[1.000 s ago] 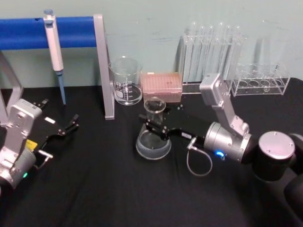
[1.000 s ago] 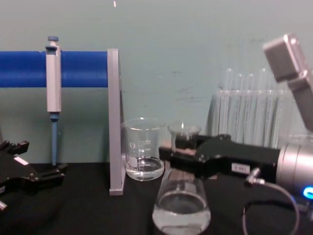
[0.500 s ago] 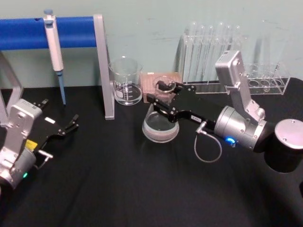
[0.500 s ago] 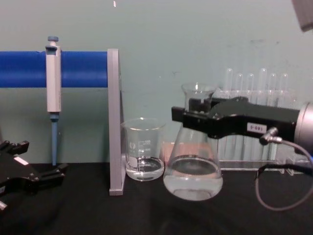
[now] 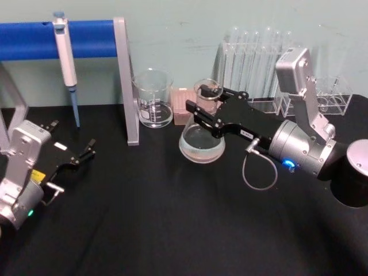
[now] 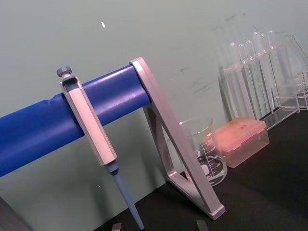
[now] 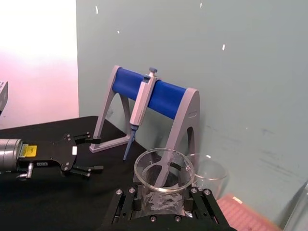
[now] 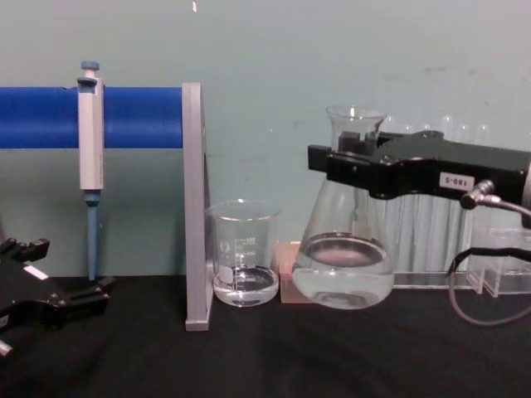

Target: Grasp the erlenmeyer flask with one hand, shake it three times, then place it back.

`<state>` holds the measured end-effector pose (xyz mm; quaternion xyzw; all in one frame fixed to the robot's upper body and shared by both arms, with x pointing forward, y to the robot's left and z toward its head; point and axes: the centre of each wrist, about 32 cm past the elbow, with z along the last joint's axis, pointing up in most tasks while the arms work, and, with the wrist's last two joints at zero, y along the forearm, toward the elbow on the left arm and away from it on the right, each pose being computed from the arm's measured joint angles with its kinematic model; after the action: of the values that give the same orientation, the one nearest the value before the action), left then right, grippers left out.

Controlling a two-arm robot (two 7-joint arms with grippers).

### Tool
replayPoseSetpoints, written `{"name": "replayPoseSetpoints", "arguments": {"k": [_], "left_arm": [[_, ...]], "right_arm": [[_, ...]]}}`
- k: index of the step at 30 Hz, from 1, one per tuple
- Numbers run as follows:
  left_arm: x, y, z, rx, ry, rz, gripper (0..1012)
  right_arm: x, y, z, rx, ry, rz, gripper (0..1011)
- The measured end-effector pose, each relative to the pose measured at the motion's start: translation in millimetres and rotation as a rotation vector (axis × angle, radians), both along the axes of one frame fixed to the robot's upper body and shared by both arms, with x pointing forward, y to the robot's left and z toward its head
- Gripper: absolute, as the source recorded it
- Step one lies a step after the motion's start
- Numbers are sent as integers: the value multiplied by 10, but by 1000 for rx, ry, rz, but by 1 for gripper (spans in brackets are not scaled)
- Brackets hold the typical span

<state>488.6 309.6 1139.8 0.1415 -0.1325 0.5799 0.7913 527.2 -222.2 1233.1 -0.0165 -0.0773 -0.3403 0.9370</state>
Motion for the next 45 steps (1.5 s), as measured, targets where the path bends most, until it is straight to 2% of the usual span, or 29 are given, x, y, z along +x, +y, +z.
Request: {"name": "replayPoseSetpoints", "arguments": {"k": [18, 45], "left_arm": [[0, 0, 0, 0, 0, 0, 1001], [0, 0, 0, 0, 0, 0, 1001]], "right_arm": [[-39, -6, 16, 22, 15, -30, 458], [-26, 8, -19, 27, 33, -31, 458]]}}
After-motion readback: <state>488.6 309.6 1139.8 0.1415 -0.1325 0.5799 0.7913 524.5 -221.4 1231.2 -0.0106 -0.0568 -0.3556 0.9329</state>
